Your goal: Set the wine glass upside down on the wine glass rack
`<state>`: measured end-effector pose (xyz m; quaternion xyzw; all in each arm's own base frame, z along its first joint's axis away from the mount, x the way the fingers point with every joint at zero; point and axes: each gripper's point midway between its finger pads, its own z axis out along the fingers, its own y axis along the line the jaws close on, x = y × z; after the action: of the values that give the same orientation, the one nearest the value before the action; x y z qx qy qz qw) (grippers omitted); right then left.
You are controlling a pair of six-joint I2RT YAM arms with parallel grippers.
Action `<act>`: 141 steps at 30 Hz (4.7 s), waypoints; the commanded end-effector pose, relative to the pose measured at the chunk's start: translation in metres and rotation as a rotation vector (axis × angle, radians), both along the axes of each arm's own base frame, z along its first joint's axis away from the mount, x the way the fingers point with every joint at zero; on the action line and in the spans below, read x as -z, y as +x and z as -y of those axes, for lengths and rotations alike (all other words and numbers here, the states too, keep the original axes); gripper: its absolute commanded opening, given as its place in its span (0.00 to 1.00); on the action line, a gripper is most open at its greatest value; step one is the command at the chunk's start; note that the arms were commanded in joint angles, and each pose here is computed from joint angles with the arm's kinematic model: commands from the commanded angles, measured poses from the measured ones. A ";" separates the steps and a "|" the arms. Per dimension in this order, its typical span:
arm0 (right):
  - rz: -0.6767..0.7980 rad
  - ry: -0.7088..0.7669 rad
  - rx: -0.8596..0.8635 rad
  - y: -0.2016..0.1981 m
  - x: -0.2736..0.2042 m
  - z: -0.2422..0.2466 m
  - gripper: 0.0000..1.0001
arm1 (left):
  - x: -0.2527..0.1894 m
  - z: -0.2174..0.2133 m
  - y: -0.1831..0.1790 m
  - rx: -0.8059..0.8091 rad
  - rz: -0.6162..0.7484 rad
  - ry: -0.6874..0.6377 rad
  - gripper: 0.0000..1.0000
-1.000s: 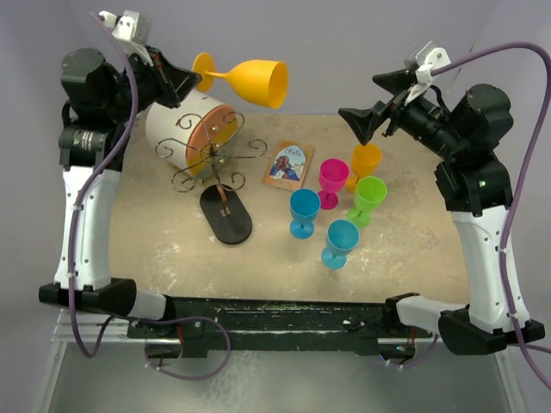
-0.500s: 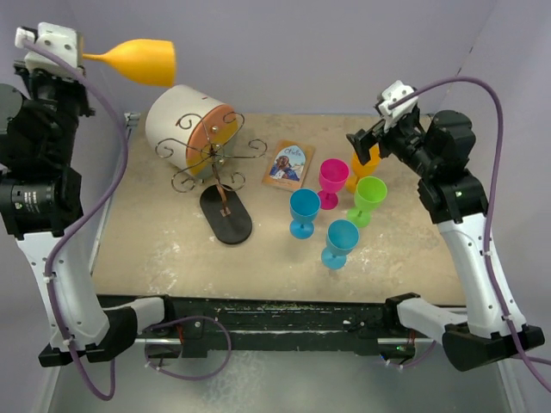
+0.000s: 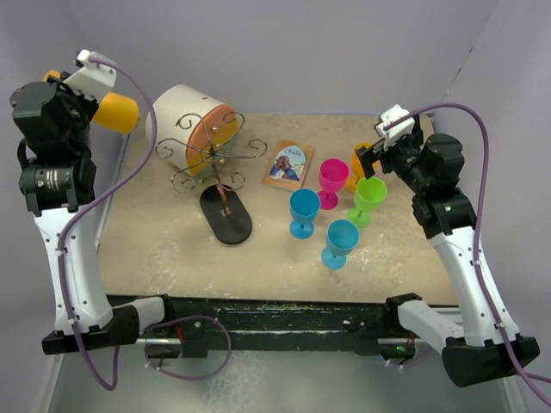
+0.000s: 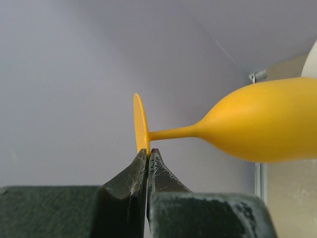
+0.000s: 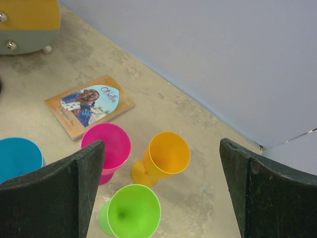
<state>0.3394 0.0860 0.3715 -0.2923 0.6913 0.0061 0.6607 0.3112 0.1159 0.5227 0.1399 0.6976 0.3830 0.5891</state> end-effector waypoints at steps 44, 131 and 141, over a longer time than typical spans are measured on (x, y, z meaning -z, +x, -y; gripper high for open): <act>0.030 0.012 -0.030 0.004 0.003 -0.001 1.00 | 0.135 0.172 0.063 0.916 -0.393 0.506 0.00; 0.019 -0.006 0.018 0.018 0.015 0.014 1.00 | 0.144 0.170 0.069 0.826 -0.473 0.734 0.01; 0.010 -0.008 0.003 0.019 0.016 0.012 1.00 | 0.151 0.180 0.057 0.895 -0.478 0.679 0.08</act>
<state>0.3544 0.0735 0.3415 -0.2893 0.7077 0.0075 0.6445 0.3803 -0.0568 0.3643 0.6877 0.5245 0.2764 0.4190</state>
